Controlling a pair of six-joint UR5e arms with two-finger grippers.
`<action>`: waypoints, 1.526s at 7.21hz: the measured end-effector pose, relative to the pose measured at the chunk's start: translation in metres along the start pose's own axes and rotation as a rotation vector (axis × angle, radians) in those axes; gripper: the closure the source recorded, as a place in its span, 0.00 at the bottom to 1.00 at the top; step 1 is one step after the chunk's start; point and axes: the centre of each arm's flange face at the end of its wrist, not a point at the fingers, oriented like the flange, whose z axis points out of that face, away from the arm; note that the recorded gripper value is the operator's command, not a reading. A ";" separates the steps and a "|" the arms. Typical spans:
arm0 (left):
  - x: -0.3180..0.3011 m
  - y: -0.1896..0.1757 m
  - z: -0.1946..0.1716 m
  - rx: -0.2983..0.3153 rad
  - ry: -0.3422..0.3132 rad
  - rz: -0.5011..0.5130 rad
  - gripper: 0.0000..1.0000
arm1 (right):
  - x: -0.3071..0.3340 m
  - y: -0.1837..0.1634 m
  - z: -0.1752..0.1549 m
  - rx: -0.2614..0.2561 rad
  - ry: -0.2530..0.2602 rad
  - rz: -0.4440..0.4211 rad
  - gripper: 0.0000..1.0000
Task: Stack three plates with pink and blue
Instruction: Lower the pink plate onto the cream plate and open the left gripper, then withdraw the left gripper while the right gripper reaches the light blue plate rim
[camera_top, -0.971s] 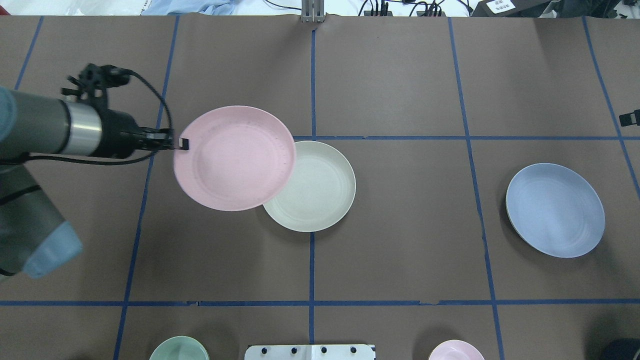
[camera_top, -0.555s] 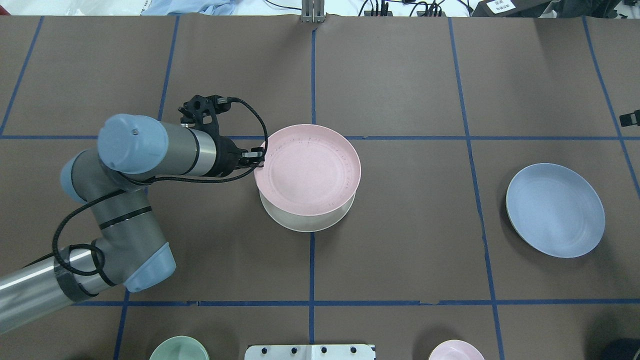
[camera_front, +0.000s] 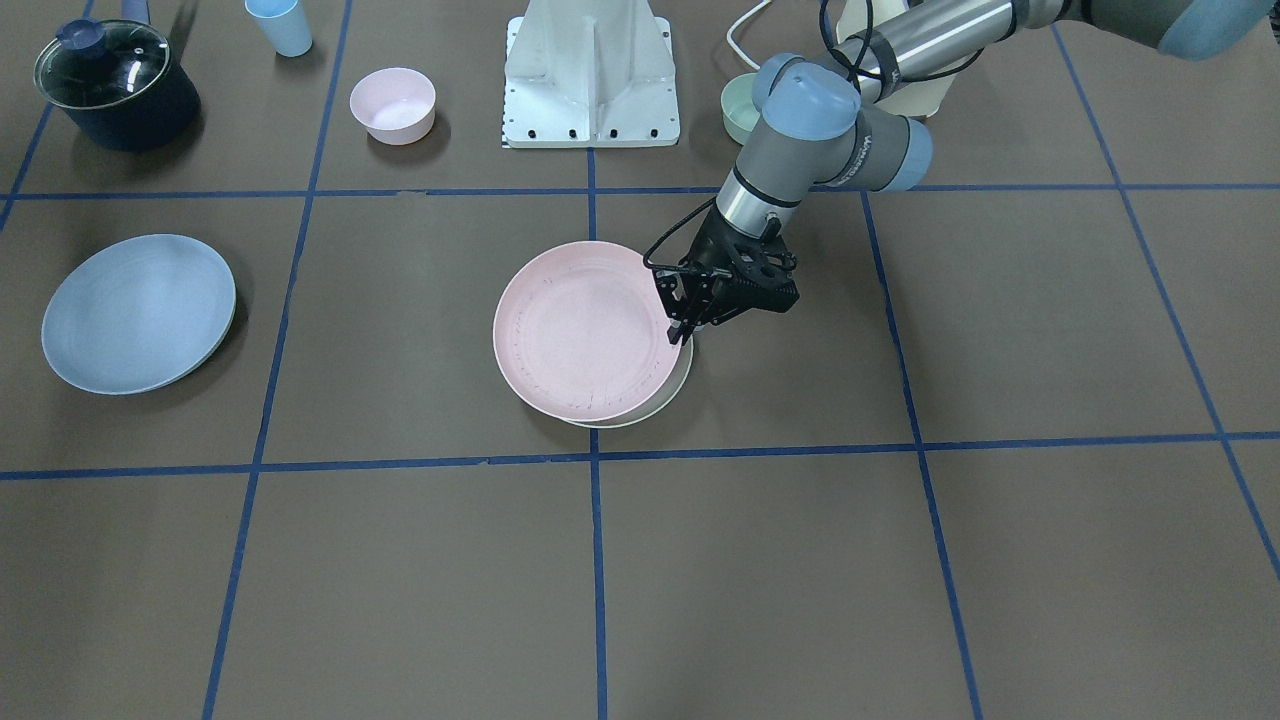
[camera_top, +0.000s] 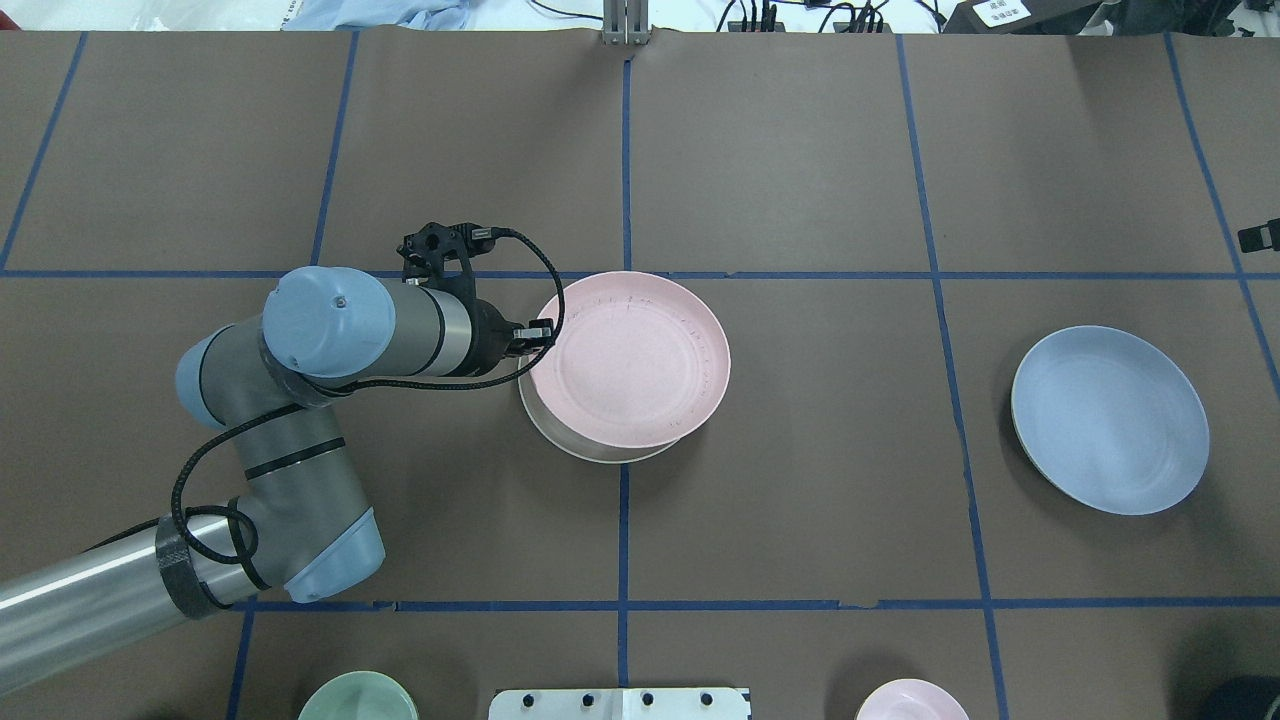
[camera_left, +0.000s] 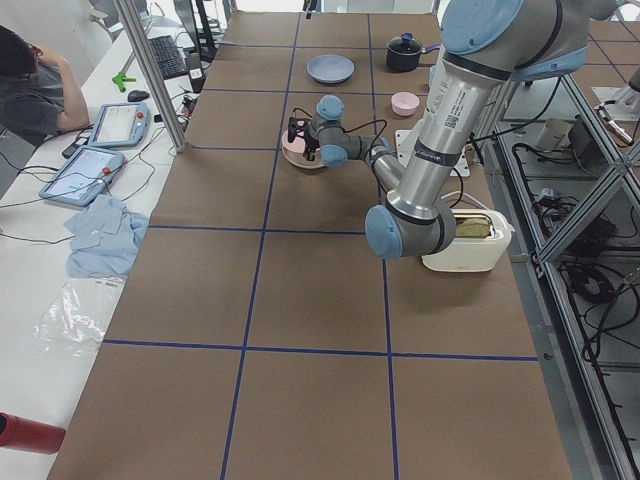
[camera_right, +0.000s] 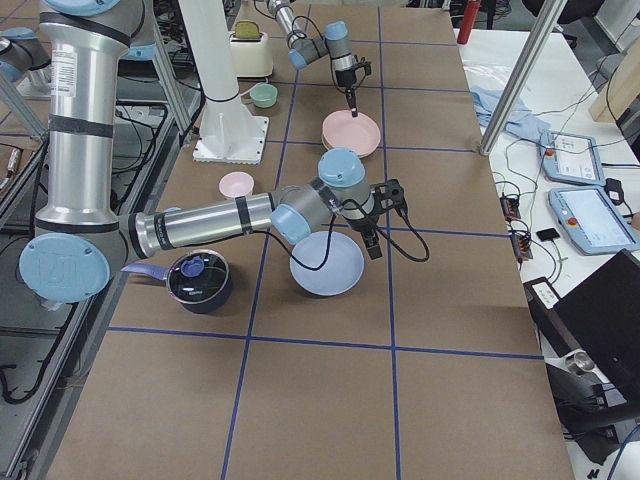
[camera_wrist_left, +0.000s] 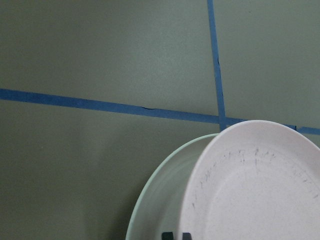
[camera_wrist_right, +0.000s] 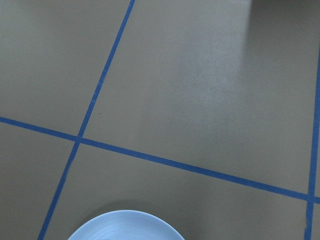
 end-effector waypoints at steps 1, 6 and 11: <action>-0.002 0.002 0.003 0.000 -0.007 0.001 0.86 | 0.000 0.000 0.000 0.000 0.000 0.000 0.00; -0.010 0.000 0.003 0.026 -0.023 0.008 0.00 | 0.000 0.000 0.000 -0.001 0.000 0.002 0.00; -0.079 -0.056 -0.109 -0.020 -0.021 0.338 0.00 | -0.031 0.053 0.055 -0.024 0.024 0.080 0.01</action>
